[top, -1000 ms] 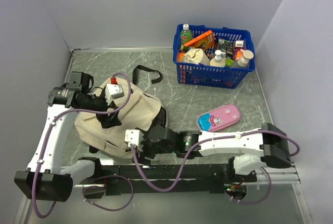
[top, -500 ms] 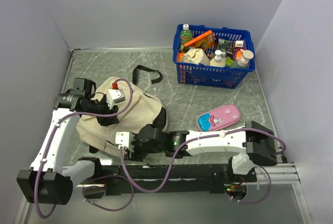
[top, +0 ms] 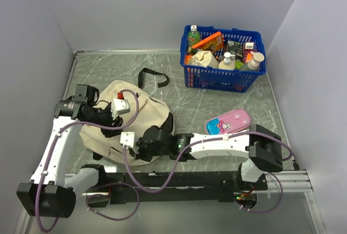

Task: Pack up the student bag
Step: Zip the student bag at the center of the board.

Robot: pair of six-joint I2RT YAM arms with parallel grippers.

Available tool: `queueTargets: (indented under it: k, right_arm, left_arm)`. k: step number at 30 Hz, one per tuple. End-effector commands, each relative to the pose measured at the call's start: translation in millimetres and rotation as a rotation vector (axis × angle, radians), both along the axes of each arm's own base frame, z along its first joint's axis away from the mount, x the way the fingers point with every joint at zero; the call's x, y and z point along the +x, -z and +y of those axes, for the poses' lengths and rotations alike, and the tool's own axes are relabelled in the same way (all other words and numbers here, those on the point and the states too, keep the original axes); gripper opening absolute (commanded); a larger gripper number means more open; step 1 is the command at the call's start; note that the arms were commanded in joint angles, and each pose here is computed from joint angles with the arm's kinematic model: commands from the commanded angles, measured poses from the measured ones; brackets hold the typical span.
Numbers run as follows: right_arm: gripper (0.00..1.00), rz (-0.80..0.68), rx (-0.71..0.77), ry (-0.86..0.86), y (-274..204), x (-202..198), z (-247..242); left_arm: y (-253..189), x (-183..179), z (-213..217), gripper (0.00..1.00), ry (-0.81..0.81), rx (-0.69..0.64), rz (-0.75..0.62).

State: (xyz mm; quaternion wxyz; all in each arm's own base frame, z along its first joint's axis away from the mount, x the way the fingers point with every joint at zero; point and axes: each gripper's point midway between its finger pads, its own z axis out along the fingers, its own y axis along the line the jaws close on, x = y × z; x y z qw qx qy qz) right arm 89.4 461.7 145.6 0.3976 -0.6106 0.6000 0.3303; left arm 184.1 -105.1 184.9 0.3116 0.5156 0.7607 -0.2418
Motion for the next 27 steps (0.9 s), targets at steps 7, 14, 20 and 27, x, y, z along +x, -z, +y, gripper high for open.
queueTargets:
  k: [7,14,20,27]
  right_arm:
    - [0.0,0.157,0.201,0.159,-64,62,-8]
    - [0.0,0.199,0.283,0.19,-90,70,-13]
    - [0.0,0.228,0.385,0.207,-124,71,-24]
    - [0.0,0.248,0.435,0.228,-131,73,-33]
  left_arm:
    - [-30,-33,-4,0.63,0.256,0.019,-0.259]
    - [-33,-44,-26,0.97,0.349,-0.065,-0.244]
    - [0,-68,-41,0.96,0.47,-0.085,-0.155]
    - [26,-53,-44,0.74,0.46,-0.022,-0.197]
